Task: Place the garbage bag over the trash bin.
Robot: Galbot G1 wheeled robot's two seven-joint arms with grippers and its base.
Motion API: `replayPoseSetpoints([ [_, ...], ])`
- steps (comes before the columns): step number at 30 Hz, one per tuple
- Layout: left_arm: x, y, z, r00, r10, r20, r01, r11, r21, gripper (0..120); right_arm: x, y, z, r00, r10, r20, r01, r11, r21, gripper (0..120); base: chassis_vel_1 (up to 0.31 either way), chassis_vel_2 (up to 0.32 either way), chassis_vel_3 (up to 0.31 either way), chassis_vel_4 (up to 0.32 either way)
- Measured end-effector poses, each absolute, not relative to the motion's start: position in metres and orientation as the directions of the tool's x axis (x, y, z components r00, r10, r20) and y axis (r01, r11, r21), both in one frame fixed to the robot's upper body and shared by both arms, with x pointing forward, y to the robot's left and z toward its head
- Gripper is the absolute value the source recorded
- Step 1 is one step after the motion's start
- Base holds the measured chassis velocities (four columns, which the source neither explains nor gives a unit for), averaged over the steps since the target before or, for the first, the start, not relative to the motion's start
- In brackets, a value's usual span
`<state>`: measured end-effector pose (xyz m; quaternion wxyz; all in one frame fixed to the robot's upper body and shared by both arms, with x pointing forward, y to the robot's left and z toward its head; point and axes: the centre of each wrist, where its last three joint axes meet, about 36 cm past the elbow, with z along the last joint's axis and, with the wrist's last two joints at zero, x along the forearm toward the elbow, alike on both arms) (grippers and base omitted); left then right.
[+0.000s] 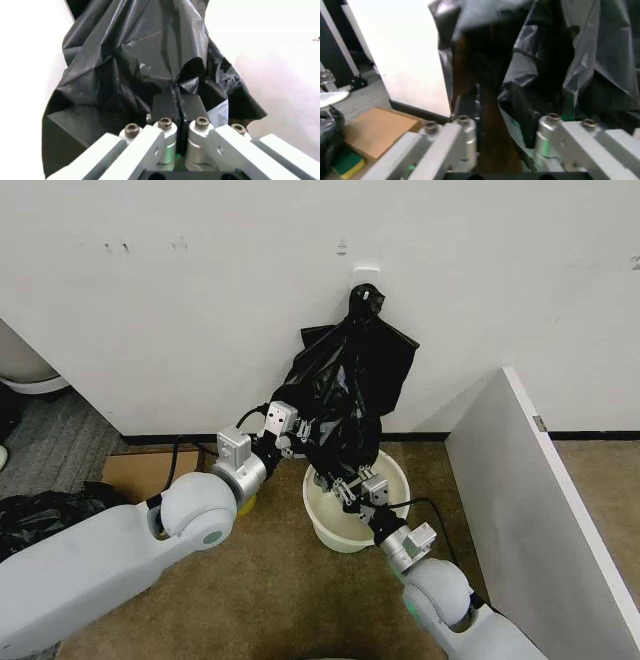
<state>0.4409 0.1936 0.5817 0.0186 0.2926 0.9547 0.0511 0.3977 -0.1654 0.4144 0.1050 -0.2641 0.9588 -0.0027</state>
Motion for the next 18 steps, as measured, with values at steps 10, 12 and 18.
replayPoseSetpoints([
  [10,0.44,0.2,0.581,-0.835,0.551,-0.003,0.547,0.83,0.114,0,0.388,-0.167,0.426,-0.841,-0.493,-0.222,-0.491,0.869,-0.066,25,0.0,0.0,0.0,0.0],
  [12,0.44,0.2,0.581,-0.835,0.551,-0.003,0.547,0.83,0.113,0,0.385,-0.168,0.425,-0.846,-0.486,-0.217,-0.484,0.873,-0.067,32,0.0,0.0,0.0,0.0],
  [18,0.44,0.199,0.581,-0.833,0.553,-0.006,0.549,0.828,0.109,0,0.384,-0.17,0.421,-0.862,-0.469,-0.191,-0.464,0.883,-0.075,54,0.0,0.0,0.0,0.0],
])
